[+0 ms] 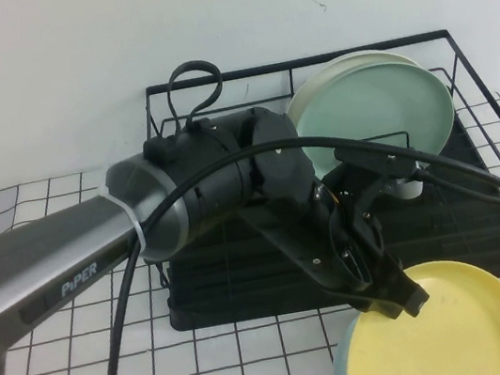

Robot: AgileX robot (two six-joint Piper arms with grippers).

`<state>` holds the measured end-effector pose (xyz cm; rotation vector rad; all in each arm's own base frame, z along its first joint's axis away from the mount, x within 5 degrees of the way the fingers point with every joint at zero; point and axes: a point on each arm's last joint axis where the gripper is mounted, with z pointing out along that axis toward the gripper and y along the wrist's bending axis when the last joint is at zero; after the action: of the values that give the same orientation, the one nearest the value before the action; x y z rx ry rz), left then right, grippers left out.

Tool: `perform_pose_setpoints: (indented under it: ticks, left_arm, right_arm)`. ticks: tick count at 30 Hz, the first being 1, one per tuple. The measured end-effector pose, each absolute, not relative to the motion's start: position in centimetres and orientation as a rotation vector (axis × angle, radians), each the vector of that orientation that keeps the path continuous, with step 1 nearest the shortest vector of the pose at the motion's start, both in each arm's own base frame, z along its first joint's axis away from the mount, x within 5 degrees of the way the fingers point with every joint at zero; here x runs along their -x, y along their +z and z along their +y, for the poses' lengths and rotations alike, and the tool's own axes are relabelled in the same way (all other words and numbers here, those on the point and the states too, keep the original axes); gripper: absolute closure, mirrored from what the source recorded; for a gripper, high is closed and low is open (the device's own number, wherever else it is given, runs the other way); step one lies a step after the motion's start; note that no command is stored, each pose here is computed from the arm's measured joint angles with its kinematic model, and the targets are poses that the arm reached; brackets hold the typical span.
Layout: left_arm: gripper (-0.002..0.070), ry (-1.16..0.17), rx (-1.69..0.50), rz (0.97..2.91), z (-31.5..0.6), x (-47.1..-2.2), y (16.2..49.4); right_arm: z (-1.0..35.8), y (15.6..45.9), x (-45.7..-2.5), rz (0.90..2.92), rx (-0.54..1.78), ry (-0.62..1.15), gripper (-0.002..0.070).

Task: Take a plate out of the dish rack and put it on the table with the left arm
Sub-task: Place the plate from the table

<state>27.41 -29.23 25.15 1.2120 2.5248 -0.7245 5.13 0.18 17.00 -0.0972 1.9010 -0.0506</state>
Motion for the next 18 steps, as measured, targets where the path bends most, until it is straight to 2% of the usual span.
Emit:
perform_pose_setpoints:
  ticks: [14, 16, 18]
  left_arm:
    - [0.0594, -0.726, -1.189, 2.556, -29.38, -27.58, 24.5]
    - [0.0579, -0.709, -1.198, 2.553, -29.31, -27.63, 24.45]
    - [0.0535, -0.667, -1.22, 2.547, -29.13, -27.74, 24.35]
  right_arm:
    - [0.18, 17.0, -5.13, 1.901, 0.097, -0.051, 0.0678]
    - [0.18, 17.0, -5.13, 1.901, 0.097, -0.051, 0.0678]
    - [0.18, 17.0, -5.13, 1.901, 0.097, -0.051, 0.0678]
